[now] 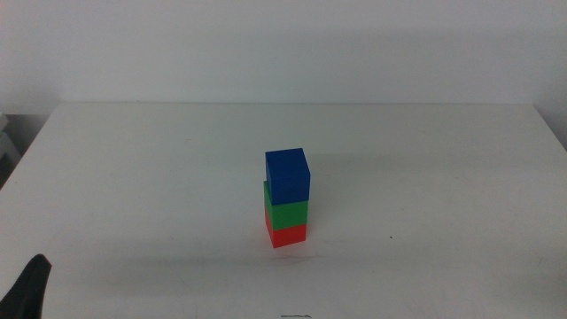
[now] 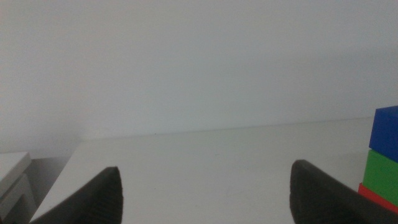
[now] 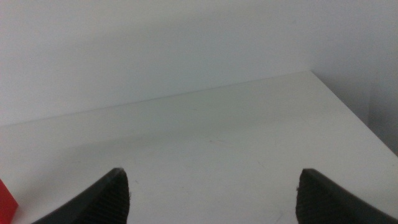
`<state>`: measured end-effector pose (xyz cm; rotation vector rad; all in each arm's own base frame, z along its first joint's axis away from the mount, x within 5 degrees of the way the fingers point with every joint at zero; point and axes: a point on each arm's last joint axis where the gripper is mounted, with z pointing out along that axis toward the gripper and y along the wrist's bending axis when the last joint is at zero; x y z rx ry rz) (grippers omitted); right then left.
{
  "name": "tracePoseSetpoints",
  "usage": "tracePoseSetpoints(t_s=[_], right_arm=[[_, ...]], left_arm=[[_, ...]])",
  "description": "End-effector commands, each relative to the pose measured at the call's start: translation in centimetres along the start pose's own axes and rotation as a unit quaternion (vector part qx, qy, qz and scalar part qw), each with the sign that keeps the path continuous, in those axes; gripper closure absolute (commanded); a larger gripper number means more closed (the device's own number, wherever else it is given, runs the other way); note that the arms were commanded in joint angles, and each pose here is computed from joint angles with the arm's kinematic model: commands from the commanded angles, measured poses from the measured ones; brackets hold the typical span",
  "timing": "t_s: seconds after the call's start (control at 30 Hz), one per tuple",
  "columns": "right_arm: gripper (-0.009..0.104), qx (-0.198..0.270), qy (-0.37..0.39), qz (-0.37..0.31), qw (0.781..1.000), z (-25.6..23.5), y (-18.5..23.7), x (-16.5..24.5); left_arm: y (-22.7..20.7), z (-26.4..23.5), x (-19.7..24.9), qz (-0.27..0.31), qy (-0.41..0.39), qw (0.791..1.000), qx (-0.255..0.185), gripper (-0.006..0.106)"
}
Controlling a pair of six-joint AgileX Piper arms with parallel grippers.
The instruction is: Stack red cubes first, then green, then blue cubes in a specific spot.
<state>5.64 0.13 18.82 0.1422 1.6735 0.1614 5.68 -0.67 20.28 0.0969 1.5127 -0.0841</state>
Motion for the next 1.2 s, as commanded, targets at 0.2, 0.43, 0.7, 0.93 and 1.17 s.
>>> tracePoseSetpoints(t_s=[0.2, 0.43, 0.7, 0.93, 1.17], right_arm=[[0.006, 0.001, -0.075, -0.157, 0.985, -0.39, 0.29, -1.66], [0.006, -0.002, -0.088, -0.150, 0.985, -0.43, 0.36, -1.88], [0.006, -0.002, -0.088, -0.150, 0.985, -0.43, 0.36, -1.87], [0.006, -0.002, -0.088, -0.150, 0.985, -0.43, 0.36, -1.87], [0.006, -0.002, -0.088, -0.150, 0.985, -0.43, 0.36, -1.87]], left_arm=[[0.05, 0.07, -0.73, -0.009, -0.033, 0.999, -0.002, 0.011], [0.05, 0.07, -0.73, -0.009, -0.033, 0.999, -0.002, 0.011], [0.05, 0.07, -0.73, -0.009, -0.033, 0.999, -0.002, 0.011], [0.46, -0.32, -1.01, -0.005, -0.056, 0.998, -0.040, 0.011], [0.55, -0.32, -0.98, -0.004, -0.055, 0.997, -0.048, 0.011]])
